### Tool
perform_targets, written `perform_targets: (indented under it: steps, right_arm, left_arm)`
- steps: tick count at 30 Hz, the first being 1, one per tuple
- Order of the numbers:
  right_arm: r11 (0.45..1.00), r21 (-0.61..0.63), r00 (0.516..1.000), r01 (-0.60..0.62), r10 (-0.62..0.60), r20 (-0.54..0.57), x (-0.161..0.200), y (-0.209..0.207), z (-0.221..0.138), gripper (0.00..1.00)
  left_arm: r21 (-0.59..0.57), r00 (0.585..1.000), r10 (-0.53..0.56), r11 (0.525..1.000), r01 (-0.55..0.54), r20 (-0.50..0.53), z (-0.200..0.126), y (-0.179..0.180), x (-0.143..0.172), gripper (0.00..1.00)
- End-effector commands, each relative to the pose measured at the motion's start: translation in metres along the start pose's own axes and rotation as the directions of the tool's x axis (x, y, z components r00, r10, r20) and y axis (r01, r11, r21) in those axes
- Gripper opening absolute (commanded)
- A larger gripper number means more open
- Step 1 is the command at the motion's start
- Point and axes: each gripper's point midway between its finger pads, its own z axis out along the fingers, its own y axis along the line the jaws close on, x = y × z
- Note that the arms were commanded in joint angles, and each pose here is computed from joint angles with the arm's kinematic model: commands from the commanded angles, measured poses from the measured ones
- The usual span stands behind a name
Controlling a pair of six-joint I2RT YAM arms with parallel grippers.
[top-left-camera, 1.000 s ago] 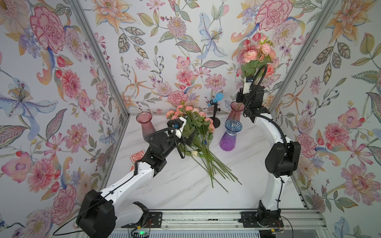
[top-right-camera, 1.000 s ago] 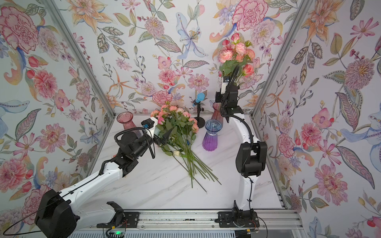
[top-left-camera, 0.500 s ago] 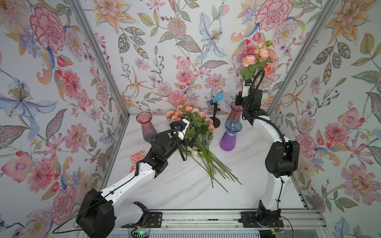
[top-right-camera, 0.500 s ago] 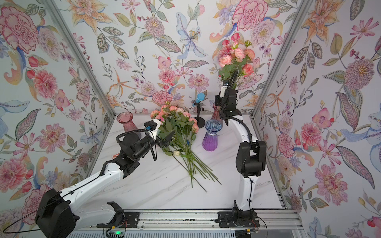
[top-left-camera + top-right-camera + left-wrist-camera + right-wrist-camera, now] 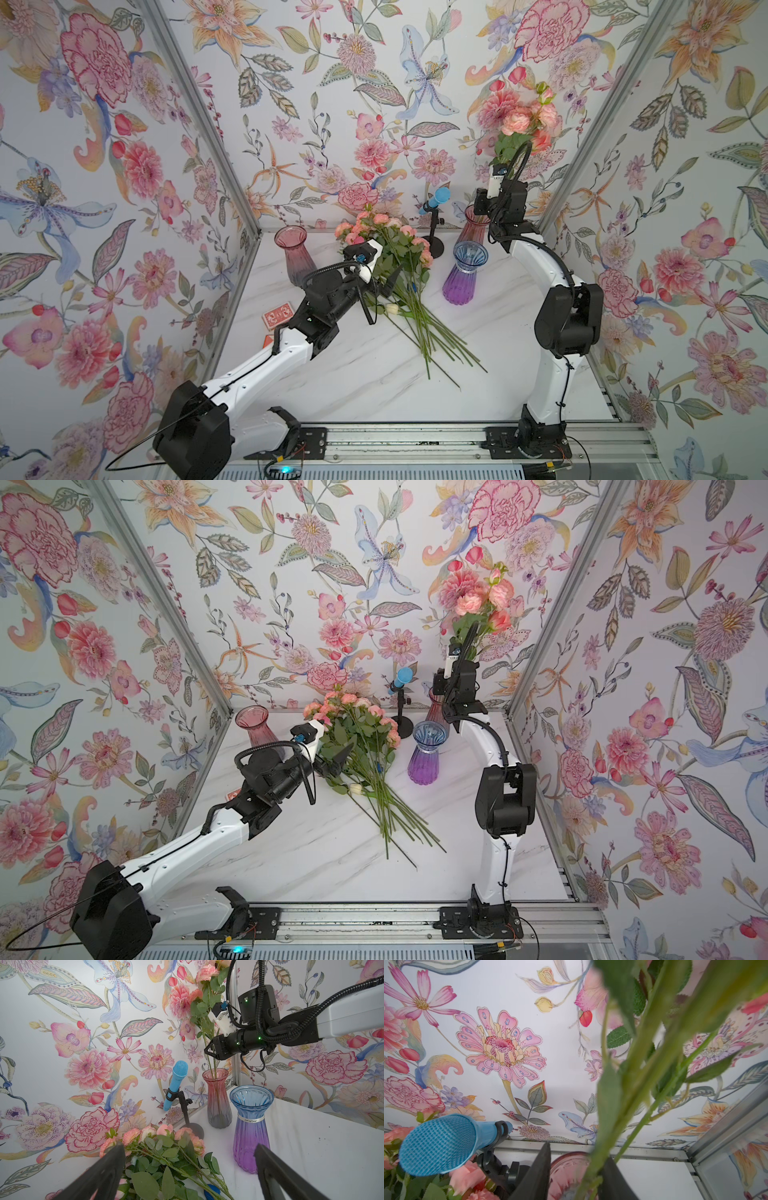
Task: Place the pink flowers into the vase
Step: Place the flower in the vase.
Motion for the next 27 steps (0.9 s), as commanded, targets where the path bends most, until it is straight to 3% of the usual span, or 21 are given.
perform_targets:
  steps: [1,5,7,12,15,20,27]
  right_arm:
    - [1.000,0.012,1.000,0.003,-0.003,0.025,-0.016,-0.004,-0.003,0.43]
    - [1.000,0.013,0.999,0.006,-0.006,0.035,-0.022,-0.003,-0.006,0.50]
    - [1.000,0.014,0.999,0.006,-0.006,0.039,-0.025,-0.004,-0.007,0.62]
    - [1.000,0.019,0.999,0.012,-0.013,0.047,-0.030,-0.006,-0.010,0.78]
    - [1.000,0.020,0.999,0.019,-0.020,0.047,-0.032,-0.006,-0.012,0.82]
    - [0.999,0.027,0.999,0.024,-0.025,0.044,-0.033,-0.007,-0.015,1.00]
    - [0.999,0.034,1.000,0.028,-0.029,0.008,-0.027,-0.010,-0.016,0.99]
  left_arm:
    - [0.002,1.000,0.021,1.000,-0.021,0.005,-0.002,-0.004,0.001,1.00]
    - [0.004,1.000,0.021,1.000,-0.021,0.007,-0.002,-0.004,0.001,1.00]
    - [0.005,1.000,0.021,1.000,-0.021,0.007,-0.002,-0.004,0.001,1.00]
    - [0.005,1.000,0.019,1.000,-0.019,0.006,-0.002,-0.004,0.001,1.00]
    - [0.004,1.000,0.018,1.000,-0.019,0.008,-0.002,-0.004,0.000,1.00]
    - [0.005,1.000,0.018,1.000,-0.018,0.014,-0.003,-0.004,-0.002,1.00]
    - [0.005,1.000,0.018,1.000,-0.018,0.019,-0.005,-0.005,-0.004,1.00]
